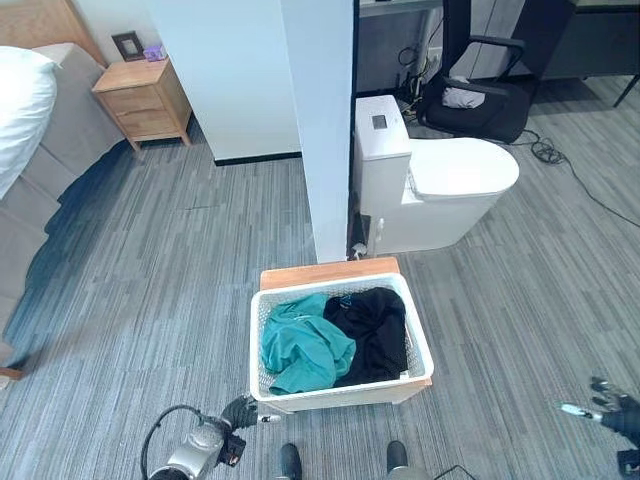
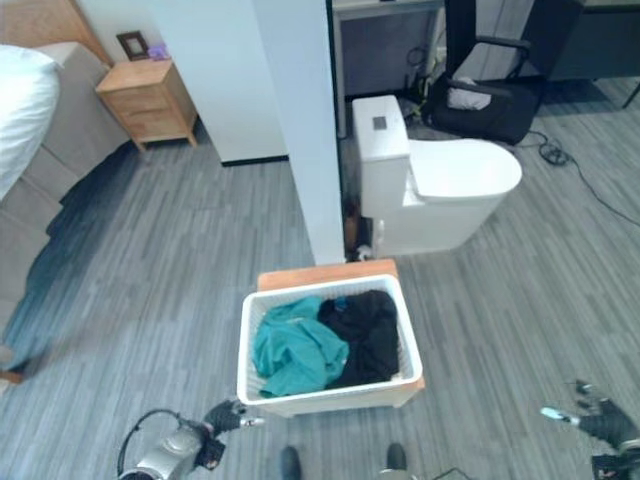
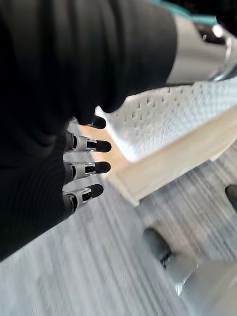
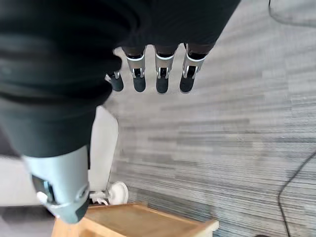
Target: Grab the laundry basket,head to the washer,open it,put in the laundry and shut it.
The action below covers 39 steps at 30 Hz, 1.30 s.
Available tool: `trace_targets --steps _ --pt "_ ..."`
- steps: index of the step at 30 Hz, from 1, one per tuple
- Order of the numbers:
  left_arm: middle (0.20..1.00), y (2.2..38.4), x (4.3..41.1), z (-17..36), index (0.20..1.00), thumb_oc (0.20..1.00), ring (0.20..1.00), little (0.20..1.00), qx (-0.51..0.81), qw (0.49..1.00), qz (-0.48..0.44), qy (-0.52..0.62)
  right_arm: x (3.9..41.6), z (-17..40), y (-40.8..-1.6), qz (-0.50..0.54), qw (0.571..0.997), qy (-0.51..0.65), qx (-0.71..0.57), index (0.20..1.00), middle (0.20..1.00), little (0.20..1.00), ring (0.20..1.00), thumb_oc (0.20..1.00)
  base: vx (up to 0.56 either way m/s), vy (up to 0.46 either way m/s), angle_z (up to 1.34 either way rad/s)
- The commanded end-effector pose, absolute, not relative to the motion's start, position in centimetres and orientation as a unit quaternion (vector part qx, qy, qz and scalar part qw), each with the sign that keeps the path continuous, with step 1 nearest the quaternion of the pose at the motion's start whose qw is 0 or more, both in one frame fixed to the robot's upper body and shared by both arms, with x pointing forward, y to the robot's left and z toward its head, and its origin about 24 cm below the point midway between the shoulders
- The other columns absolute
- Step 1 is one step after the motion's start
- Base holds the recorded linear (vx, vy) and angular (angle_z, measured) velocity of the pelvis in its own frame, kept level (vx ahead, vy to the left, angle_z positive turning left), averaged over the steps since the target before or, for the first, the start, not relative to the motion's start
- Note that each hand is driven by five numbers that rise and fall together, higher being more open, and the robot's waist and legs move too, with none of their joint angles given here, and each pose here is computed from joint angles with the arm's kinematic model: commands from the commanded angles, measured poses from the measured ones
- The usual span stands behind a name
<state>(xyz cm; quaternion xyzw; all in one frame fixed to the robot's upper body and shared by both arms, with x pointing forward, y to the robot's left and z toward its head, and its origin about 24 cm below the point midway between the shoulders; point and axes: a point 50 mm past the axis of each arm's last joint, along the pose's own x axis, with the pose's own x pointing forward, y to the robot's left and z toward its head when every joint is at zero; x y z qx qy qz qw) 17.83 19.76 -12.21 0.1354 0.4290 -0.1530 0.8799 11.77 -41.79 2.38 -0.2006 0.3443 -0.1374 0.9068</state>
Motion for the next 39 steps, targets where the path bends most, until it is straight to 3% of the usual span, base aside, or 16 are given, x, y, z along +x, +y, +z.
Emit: trace_targets --steps 1,9,14,20,27,39 --pt "1.000 19.6 21.2 -11.3 1.000 1.000 1.000 1.000 0.139 0.886 -0.143 0.419 14.1 3.1 -41.9 -0.139 0.926 0.312 -0.162 1.000 1.000 1.000 1.000 1.000 -0.02 0.024 -0.07" --pt "1.000 19.9 27.7 -8.0 1.000 1.000 1.000 1.000 0.184 0.897 -0.059 0.399 22.2 2.8 -41.4 -0.171 0.920 0.318 -0.151 1.000 1.000 1.000 1.000 1.000 -0.08 0.008 -0.02" --pt "1.000 24.4 30.6 -4.1 1.000 1.000 1.000 1.000 0.232 0.891 0.018 0.391 29.8 3.7 -36.4 -0.136 0.923 0.311 -0.183 1.000 1.000 1.000 1.000 1.000 -0.05 -0.005 -0.13" --pt "1.000 28.5 30.3 -2.5 1.000 1.000 1.000 1.000 0.306 0.852 0.056 0.422 35.7 6.0 -29.8 -0.072 0.923 0.295 -0.236 1.000 1.000 1.000 1.000 1.000 0.00 0.036 -0.09" --pt "1.000 30.9 28.6 -2.7 1.000 1.000 1.000 1.000 0.356 0.812 0.064 0.459 37.4 5.8 -25.3 -0.019 0.921 0.297 -0.253 1.000 1.000 1.000 1.000 1.000 0.01 0.031 -0.07" --pt "1.000 32.0 29.7 -0.9 1.000 1.000 1.000 1.000 0.313 0.846 0.105 0.418 36.7 3.5 -23.0 0.020 0.932 0.296 -0.206 1.000 1.000 1.000 1.000 1.000 0.00 0.008 -0.01"
